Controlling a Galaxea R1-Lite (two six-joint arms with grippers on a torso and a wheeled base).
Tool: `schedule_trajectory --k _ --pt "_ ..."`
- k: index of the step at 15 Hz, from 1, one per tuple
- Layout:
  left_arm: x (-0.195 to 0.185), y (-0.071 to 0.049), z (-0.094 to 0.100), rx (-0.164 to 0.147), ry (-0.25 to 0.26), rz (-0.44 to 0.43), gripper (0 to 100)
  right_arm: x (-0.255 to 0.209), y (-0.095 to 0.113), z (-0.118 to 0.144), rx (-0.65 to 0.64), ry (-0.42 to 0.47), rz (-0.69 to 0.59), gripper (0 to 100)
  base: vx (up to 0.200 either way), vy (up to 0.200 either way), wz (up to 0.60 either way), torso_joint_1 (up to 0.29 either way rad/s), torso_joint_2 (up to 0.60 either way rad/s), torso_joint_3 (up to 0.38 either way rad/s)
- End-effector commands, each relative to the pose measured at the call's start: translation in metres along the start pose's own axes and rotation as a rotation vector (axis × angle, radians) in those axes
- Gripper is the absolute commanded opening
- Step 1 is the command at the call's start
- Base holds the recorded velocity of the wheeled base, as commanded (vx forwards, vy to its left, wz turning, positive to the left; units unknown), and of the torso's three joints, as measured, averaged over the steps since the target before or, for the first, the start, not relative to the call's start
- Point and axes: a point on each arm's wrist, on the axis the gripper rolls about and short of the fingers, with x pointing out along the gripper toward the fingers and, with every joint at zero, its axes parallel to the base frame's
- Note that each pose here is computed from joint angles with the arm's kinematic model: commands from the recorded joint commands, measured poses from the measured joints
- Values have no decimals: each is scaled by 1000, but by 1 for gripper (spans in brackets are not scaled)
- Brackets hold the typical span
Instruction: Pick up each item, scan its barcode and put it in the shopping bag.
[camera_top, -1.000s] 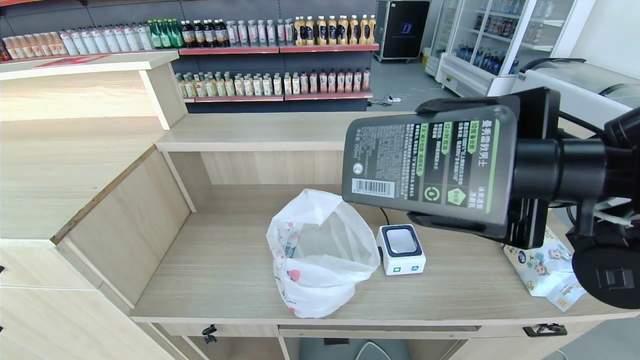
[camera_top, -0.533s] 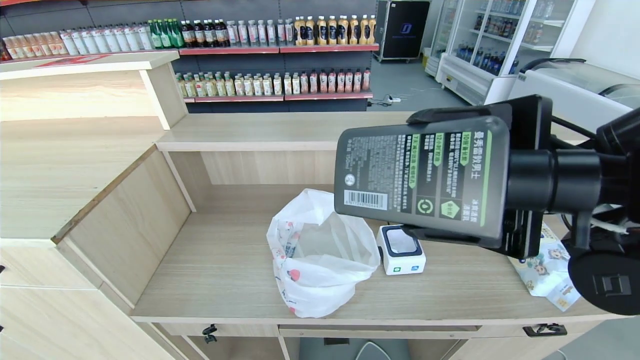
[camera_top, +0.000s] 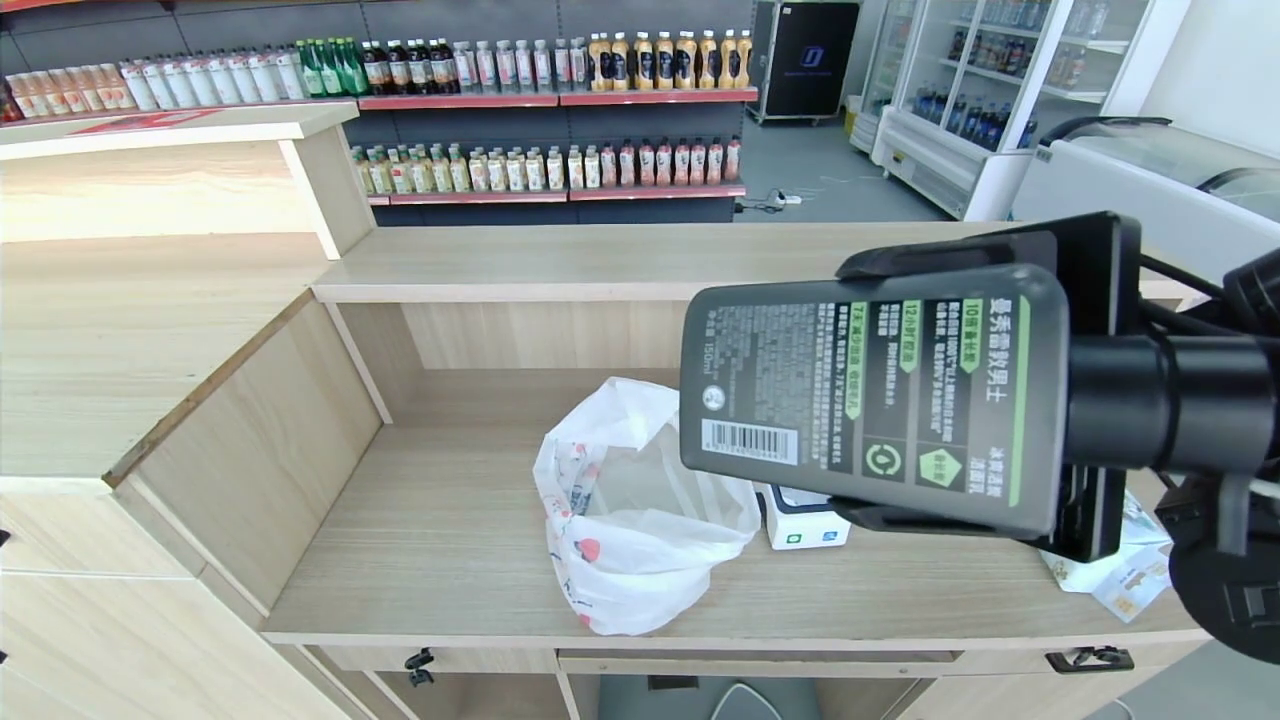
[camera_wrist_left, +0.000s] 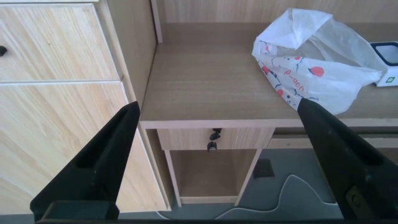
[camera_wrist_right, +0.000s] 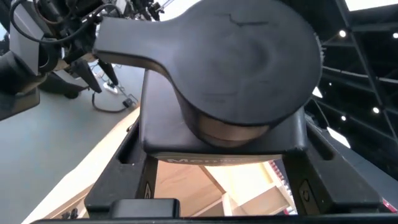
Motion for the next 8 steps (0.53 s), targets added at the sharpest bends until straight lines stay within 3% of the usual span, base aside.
schedule_trajectory --k 1,8 --pt "0 0 0 0 1 0 100 0 1 0 4 -1 2 0 0 0 0 0 0 0" --pt "0 0 0 0 0 0 100 1 4 -7 22 2 5 0 0 0 0 0 0 0"
